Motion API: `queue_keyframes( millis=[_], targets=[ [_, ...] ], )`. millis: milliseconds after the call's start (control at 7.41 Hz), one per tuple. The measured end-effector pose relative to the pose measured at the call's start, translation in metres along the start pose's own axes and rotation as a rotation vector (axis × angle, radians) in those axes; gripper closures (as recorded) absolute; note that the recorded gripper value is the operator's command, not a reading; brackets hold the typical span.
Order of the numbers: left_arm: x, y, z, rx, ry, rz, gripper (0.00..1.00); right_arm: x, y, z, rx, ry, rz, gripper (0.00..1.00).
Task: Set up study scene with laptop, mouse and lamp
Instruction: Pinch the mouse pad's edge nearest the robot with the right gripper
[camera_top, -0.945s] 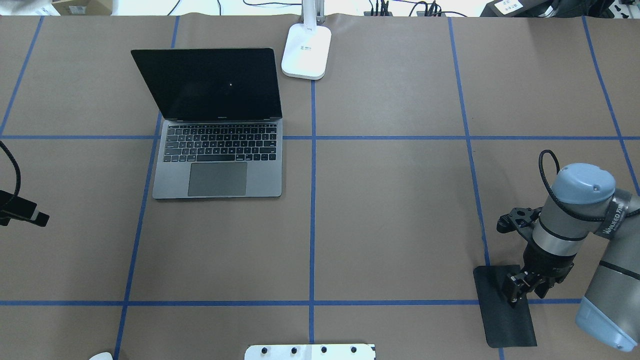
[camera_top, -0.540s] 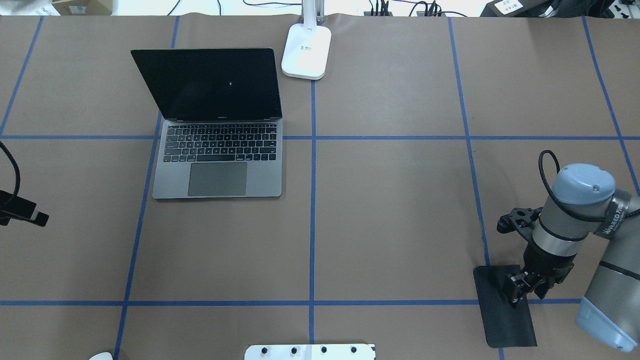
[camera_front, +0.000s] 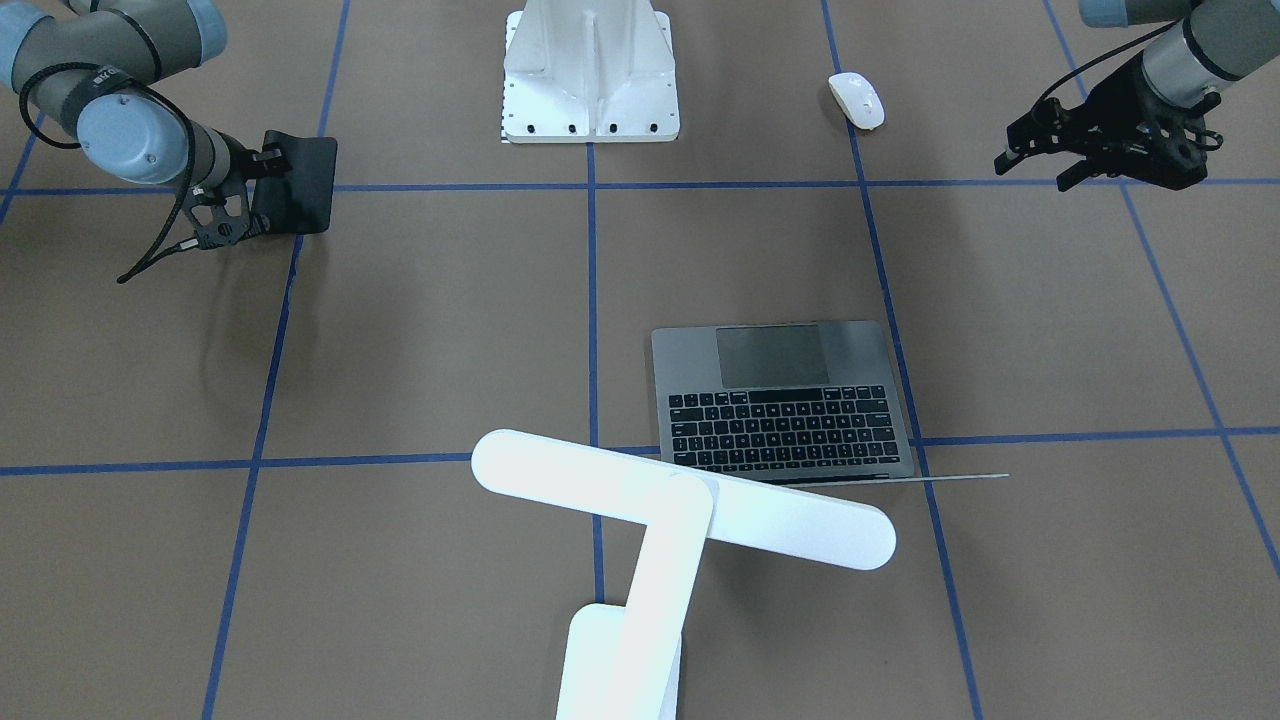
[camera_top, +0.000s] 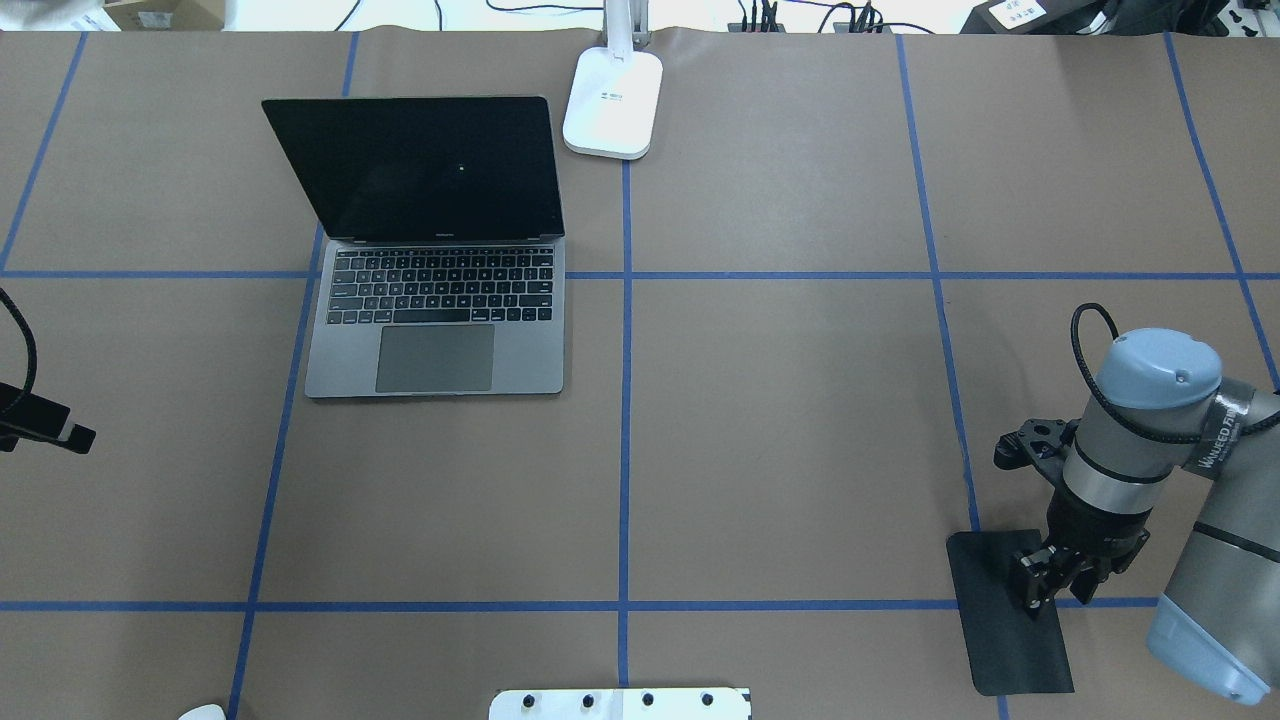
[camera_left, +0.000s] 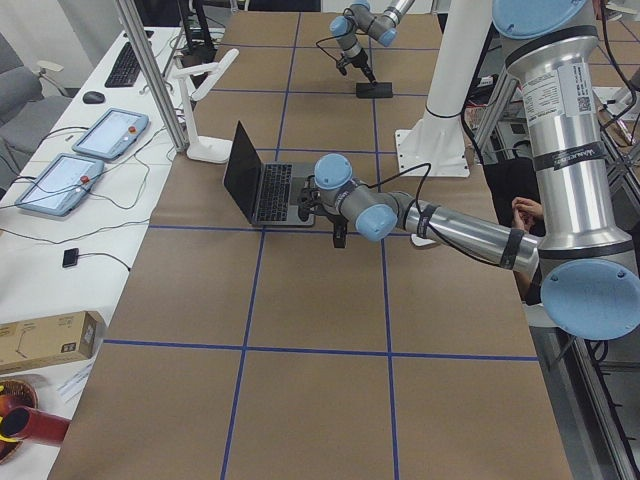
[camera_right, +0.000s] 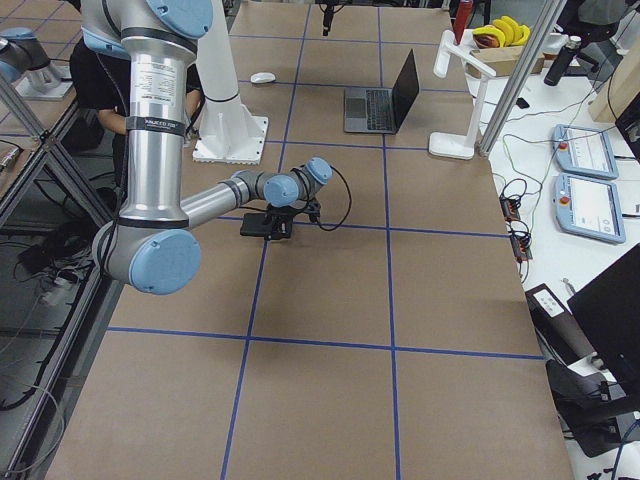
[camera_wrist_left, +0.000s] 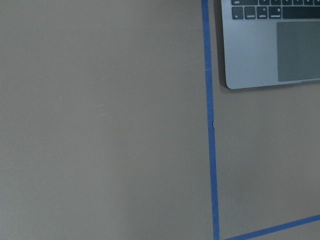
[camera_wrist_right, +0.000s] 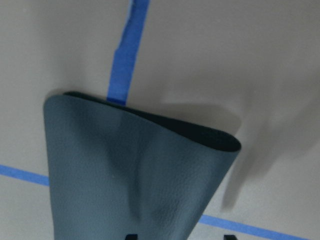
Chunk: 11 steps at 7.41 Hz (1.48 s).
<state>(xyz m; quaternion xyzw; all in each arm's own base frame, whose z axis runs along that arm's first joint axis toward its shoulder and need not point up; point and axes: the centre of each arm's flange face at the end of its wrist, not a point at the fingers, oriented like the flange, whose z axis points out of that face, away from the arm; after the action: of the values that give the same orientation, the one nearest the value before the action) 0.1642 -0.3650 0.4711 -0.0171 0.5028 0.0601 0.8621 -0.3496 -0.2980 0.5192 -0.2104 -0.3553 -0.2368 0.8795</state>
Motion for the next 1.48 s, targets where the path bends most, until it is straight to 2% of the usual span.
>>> queue_keyframes(
  millis=[270,405,675,945,1484],
  targets=[
    [0.0,0.0,-0.001,0.003,0.002,0.004,0.03,-0.002,0.0,0.002,-0.002,0.002,-0.007,0.57],
    [0.001,0.0,-0.001,0.004,0.003,0.005,0.03,-0.002,0.0,0.002,-0.003,0.003,-0.008,0.71],
    [0.001,0.0,-0.001,0.004,0.003,0.006,0.03,-0.003,0.0,0.002,-0.002,0.003,-0.011,0.77],
    [0.001,0.0,-0.001,0.005,0.004,0.006,0.03,-0.005,0.001,0.003,-0.006,0.003,-0.016,0.78],
    [-0.006,0.007,-0.002,0.008,0.007,0.008,0.03,-0.013,0.005,0.006,-0.006,0.013,-0.036,0.87]
  ],
)
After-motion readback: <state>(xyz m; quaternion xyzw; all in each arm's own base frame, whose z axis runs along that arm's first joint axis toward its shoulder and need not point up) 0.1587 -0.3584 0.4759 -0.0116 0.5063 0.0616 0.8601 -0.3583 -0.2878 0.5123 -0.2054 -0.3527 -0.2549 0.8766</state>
